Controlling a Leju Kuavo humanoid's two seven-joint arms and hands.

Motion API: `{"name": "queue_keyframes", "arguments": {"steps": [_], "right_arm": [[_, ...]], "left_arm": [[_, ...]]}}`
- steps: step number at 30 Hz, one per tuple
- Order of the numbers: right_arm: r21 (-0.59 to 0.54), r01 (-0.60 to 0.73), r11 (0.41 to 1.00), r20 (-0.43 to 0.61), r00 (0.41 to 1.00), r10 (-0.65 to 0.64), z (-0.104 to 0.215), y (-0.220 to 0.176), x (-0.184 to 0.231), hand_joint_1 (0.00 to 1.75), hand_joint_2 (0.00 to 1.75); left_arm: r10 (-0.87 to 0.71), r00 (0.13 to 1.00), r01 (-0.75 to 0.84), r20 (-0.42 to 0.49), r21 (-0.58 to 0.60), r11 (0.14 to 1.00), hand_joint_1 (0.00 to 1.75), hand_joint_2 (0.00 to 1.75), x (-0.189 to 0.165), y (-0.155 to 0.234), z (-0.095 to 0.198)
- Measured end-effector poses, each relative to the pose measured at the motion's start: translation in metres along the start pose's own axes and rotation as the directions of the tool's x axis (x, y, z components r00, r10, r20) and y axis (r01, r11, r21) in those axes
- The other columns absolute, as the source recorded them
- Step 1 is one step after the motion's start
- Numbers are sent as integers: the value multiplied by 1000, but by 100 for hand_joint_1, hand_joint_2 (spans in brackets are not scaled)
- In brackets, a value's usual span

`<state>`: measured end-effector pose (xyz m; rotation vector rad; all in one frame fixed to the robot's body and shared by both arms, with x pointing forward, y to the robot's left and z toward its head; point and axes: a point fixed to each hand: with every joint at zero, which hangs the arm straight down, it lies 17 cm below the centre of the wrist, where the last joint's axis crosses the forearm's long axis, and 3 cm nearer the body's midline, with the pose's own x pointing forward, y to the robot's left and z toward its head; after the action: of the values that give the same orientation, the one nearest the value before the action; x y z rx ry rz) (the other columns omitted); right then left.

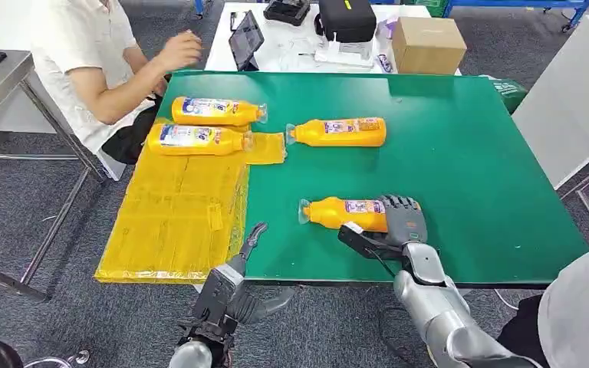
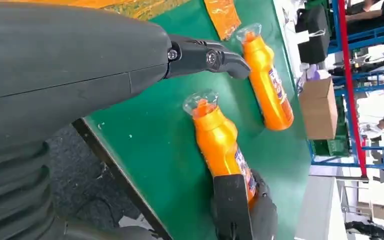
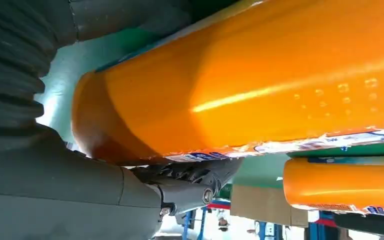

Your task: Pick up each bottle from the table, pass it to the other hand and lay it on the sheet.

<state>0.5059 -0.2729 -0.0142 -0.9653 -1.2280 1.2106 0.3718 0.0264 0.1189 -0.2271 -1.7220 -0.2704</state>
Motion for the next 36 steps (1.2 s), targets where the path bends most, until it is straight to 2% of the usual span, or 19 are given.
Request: {"name": "queue_keyframes", "arguments": {"steps": [5,10,14,19,25,29,36], "right_arm": [[-1,48,999,36,998,-48,1,1,4,175,175],[-33,277,960,139,953,-270,6,-7,26,175,175],[-63,458,887,199,876,-439,11,-17,49,175,175],[-108,673,731,260,729,-633,21,-34,79,175,175],[-109,768,631,309,629,-713,35,-44,106,175,175],[-50,796,603,350,580,-736,45,-43,136,175,175],[118,798,592,417,501,-758,66,-30,209,175,175]], "left_arm": [[10,1000,-10,6,12,1000,0,175,1,2,0],[85,996,-86,22,62,994,0,175,4,12,-1],[193,981,-191,-5,136,972,0,175,-1,24,-3],[427,899,-395,-93,247,885,0,175,-33,36,2],[522,843,-473,-129,282,835,0,175,-50,35,7],[538,836,-506,-107,227,832,0,175,-40,24,6],[418,909,-414,-8,121,902,0,175,-5,12,-4]]}}
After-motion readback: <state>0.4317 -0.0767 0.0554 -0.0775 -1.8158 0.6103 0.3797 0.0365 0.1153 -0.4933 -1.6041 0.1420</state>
